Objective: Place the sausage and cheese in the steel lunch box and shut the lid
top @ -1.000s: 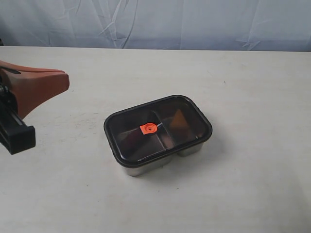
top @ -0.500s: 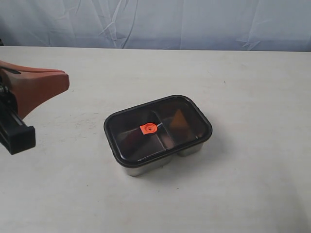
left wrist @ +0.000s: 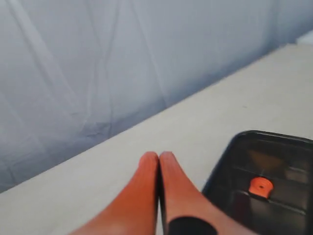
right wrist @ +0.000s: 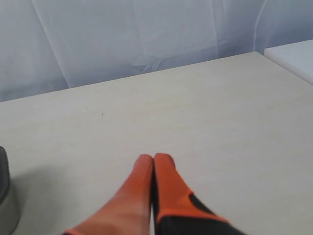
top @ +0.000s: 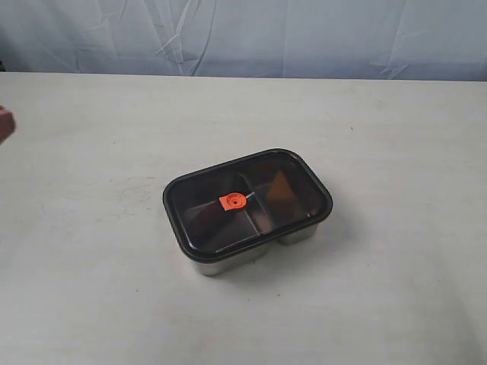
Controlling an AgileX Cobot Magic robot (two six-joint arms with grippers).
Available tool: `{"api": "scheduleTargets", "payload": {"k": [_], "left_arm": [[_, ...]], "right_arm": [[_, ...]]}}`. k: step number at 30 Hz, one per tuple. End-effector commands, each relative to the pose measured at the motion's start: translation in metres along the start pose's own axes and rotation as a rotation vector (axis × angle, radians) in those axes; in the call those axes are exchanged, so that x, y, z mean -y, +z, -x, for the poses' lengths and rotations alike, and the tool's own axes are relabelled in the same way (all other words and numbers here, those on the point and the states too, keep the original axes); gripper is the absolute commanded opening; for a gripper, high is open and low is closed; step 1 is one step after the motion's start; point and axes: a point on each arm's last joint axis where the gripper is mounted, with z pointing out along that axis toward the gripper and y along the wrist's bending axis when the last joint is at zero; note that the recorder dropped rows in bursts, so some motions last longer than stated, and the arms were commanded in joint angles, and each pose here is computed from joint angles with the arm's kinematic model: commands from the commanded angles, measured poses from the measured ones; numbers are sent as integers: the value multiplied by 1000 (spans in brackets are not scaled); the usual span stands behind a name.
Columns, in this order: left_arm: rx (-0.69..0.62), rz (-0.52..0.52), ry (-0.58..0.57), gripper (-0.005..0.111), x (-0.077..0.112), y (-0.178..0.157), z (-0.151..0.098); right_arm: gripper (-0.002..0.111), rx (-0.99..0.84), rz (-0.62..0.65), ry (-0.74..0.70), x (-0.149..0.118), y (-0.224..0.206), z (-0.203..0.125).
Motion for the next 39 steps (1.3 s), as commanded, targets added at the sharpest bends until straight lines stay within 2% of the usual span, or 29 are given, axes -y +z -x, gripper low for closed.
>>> {"api": "scheduleTargets", "payload": {"k": [1, 5, 8, 21, 34, 39], "left_arm": [[51, 154, -131, 0, -7, -21, -27], [64, 269, -309, 0, -7, -34, -60], [37, 314, -366, 0, -6, -39, -73], [-100, 447, -424, 0, 0, -49, -108], [-74, 479, -496, 0, -2, -50, -108], [-57, 493, -465, 0, -4, -50, -106]], "right_arm": [[-1, 8, -3, 7, 0, 0, -1], [-1, 8, -3, 7, 0, 0, -1], [-1, 8, -3, 7, 0, 0, -1], [-1, 8, -3, 7, 0, 0, -1], [-1, 8, -3, 7, 0, 0, -1], [-1, 8, -3, 7, 0, 0, -1]]}}
